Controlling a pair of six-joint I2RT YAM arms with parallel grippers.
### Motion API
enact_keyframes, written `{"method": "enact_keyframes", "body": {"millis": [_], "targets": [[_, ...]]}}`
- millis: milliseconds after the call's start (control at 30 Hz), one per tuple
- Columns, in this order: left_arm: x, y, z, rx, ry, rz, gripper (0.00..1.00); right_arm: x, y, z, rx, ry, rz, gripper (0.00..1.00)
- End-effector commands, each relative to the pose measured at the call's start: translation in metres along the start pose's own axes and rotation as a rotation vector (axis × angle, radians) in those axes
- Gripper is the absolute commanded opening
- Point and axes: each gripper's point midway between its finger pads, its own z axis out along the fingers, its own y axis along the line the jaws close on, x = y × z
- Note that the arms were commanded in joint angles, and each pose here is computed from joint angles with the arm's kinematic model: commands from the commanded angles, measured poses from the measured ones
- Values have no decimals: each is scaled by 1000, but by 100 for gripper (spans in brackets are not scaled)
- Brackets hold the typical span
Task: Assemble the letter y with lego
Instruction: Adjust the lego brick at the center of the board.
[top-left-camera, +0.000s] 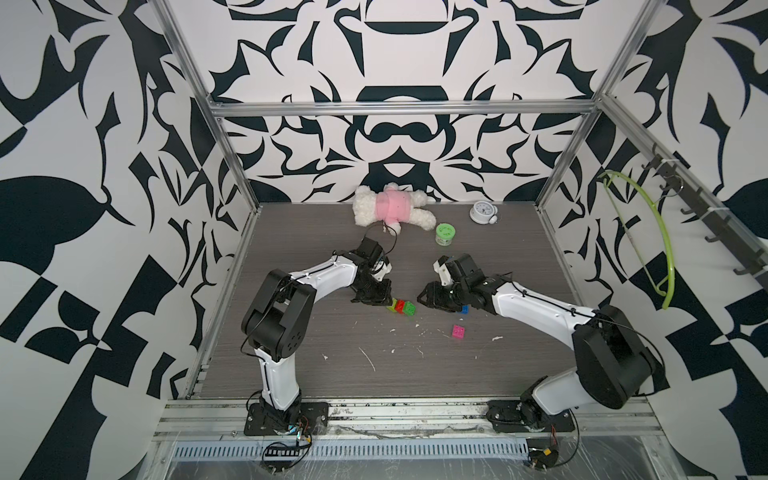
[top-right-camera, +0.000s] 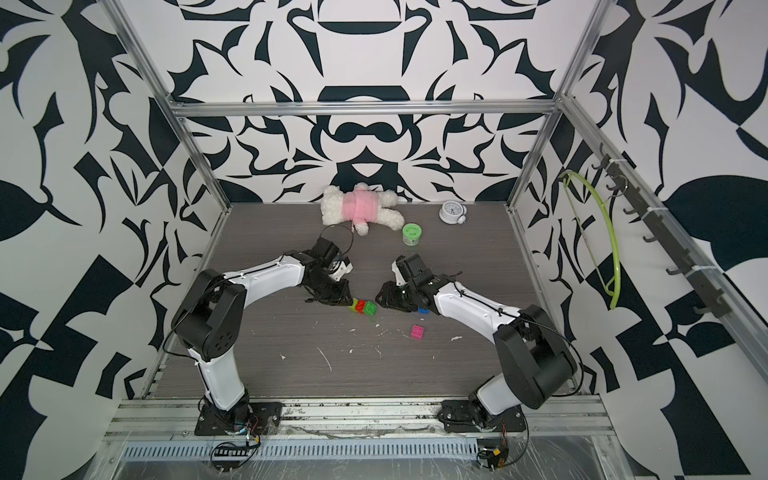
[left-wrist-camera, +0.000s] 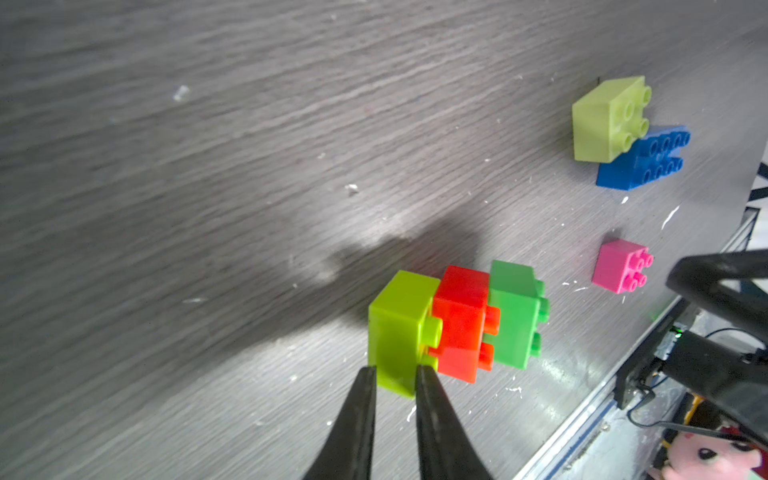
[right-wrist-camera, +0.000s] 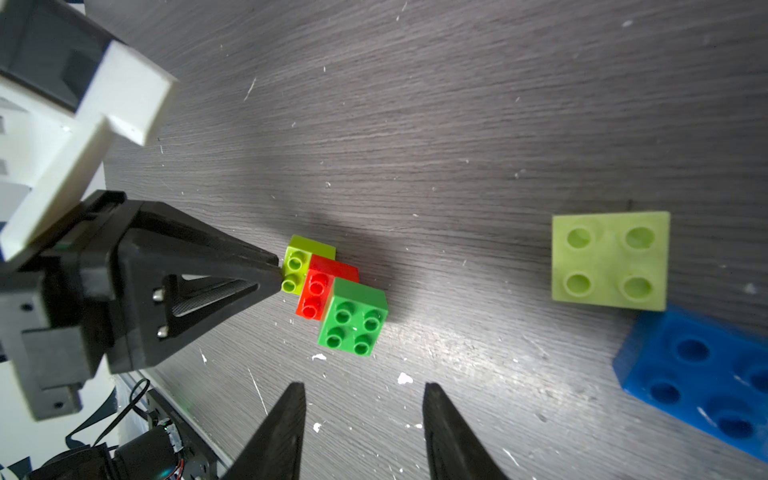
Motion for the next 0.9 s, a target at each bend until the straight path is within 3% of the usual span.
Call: {"method": "enact_keyframes", "body": {"millis": [0, 433, 867], "targets": [[5, 3, 0, 29, 10, -46, 22, -2, 3, 2, -34, -8, 30, 49], [7, 6, 2, 44, 11, -70, 23, -3, 16, 22, -166, 4, 129, 50], [9, 9, 6, 39, 21, -80, 23, 0, 16, 39, -199, 37, 183, 51]]}}
